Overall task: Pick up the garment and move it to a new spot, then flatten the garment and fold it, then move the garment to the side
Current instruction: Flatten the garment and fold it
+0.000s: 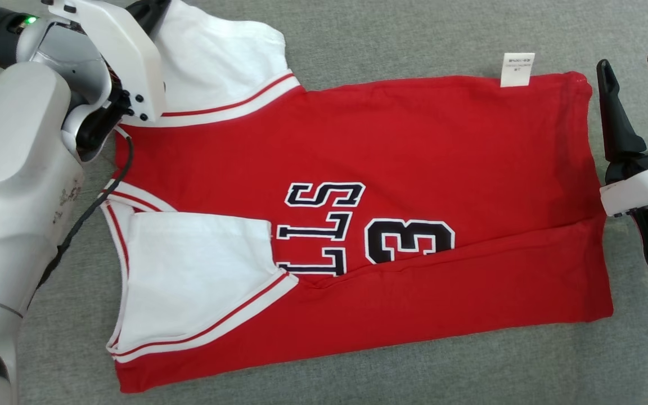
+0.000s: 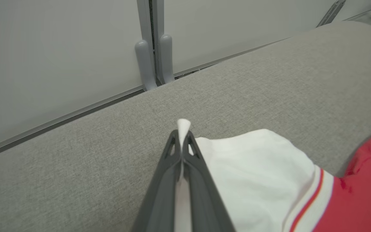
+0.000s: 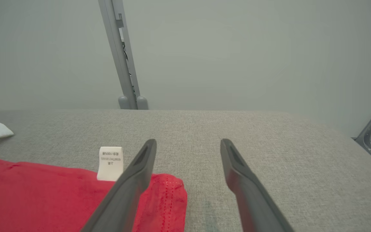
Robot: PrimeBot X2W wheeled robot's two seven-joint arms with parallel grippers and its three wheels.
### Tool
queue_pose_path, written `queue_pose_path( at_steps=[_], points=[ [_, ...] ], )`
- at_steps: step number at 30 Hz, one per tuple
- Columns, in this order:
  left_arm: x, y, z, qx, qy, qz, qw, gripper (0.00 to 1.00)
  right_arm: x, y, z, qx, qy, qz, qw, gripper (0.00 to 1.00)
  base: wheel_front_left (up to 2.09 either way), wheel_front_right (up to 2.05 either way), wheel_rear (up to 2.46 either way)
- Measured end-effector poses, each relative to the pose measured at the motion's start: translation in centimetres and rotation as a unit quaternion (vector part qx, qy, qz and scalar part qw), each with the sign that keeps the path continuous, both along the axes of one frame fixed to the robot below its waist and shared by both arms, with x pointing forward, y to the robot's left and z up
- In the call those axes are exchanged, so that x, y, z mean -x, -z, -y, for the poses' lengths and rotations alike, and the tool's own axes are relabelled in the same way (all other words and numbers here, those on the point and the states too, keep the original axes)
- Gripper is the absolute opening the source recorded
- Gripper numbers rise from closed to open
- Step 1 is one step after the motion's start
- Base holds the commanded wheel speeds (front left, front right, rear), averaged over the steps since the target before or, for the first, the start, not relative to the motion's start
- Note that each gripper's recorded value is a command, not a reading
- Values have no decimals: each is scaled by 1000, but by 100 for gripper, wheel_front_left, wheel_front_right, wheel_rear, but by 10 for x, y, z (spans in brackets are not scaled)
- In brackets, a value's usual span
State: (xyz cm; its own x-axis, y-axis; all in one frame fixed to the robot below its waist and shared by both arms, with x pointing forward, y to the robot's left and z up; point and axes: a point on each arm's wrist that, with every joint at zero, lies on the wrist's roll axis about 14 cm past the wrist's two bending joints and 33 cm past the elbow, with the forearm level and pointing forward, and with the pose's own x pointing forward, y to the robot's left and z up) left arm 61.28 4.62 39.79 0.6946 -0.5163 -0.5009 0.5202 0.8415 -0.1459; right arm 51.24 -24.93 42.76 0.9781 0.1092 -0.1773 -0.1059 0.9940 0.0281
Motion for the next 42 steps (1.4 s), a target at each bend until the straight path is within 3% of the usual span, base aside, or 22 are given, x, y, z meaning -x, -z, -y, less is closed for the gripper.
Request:
queue_pose_path(
  at_steps=[4,9,18,29,30,31,42],
  points=[
    [13,-23,0,28,2,39,999,0,-2,11,-8,-18,-9,-44,999,100,0,0,0],
    [35,-40,0,56,2,68,996,0,-3,24,-8,1,-23,-93,995,100,0,0,0],
    [53,-59,-10,65,-4,93,993,0,-5,42,-11,11,-36,-152,988,100,0,0,0],
    [51,-48,-22,55,-15,87,995,0,-5,73,-13,25,-43,-205,978,100,0,0,0],
    [51,-47,-21,55,-15,87,995,0,-5,74,-14,24,-45,-206,977,36,0,0,0],
    [51,-47,-21,55,-14,86,995,0,-5,75,-15,22,-45,-210,977,0,0,0,0],
    [40,-62,-31,61,-46,128,989,0,-14,61,-5,18,-30,-177,983,0,0,0,0]
  ],
)
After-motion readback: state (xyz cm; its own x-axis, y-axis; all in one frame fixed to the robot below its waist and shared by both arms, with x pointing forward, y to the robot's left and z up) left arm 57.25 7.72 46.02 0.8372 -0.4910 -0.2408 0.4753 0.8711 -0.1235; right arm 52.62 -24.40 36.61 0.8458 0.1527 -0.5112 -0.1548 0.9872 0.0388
